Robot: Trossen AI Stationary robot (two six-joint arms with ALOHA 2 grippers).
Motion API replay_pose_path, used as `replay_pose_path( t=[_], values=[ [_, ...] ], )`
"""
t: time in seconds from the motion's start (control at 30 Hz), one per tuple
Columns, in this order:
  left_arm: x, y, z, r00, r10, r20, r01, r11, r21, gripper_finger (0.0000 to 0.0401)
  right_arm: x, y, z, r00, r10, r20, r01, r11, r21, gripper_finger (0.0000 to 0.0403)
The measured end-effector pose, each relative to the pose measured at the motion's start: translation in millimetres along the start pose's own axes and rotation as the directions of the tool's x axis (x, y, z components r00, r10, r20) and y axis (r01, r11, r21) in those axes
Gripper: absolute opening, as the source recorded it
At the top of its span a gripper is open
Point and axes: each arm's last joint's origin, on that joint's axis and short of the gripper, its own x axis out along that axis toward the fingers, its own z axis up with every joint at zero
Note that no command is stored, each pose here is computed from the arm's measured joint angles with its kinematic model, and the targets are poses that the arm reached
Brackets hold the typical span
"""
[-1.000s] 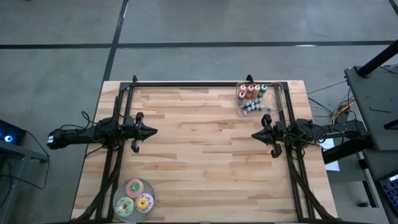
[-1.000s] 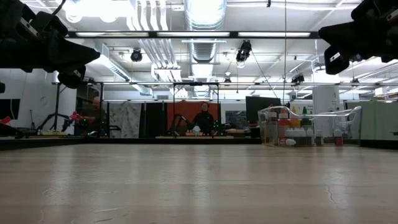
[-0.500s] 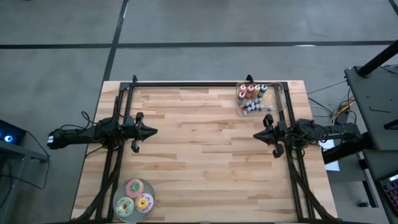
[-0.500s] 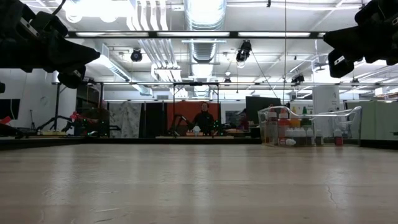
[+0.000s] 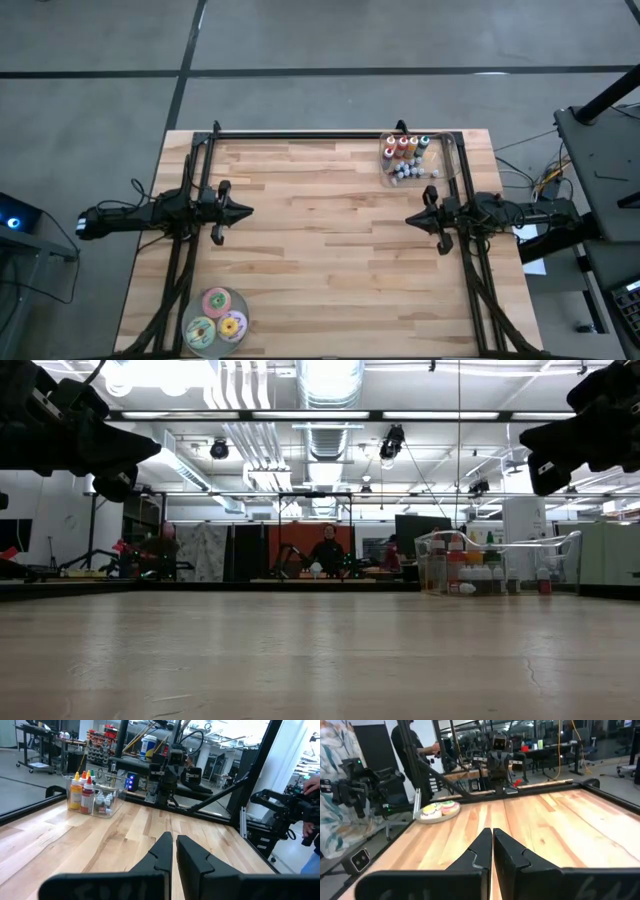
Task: Pick & Place food coloring
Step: Return to Home Position
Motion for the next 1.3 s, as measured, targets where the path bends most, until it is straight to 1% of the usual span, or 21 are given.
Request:
replay_pose_path(
  t=[0.07,0.23,0.33,0.63,1.3],
  values=[
    [0.0,0.0,0.0,1.0,0.0,0.0,0.0,1.0,0.0,0.0,0.1,-0.1,-0.1,1.0,-0.001,-0.002,0.001,1.0,-0.006,0.0009],
    [0.0,0.0,0.0,1.0,0.0,0.0,0.0,1.0,0.0,0.0,0.1,-0.1,-0.2,1.0,-0.001,-0.002,0.001,0.997,-0.073,0.0009],
    [0.0,0.0,0.0,1.0,0.0,0.0,0.0,1.0,0.0,0.0,0.1,-0.1,-0.2,1.0,-0.002,-0.003,0.001,0.996,-0.088,0.0009],
    [0.0,0.0,0.0,1.0,0.0,0.0,0.0,1.0,0.0,0.0,1.4,-0.4,-1.8,1.0,-0.006,-0.024,0.004,0.996,-0.089,0.0009],
    [0.0,0.0,0.0,1.0,0.0,0.0,0.0,1.0,0.0,0.0,1.3,-0.4,-1.6,1.0,-0.006,-0.021,0.004,0.996,-0.089,0.0009]
  ],
)
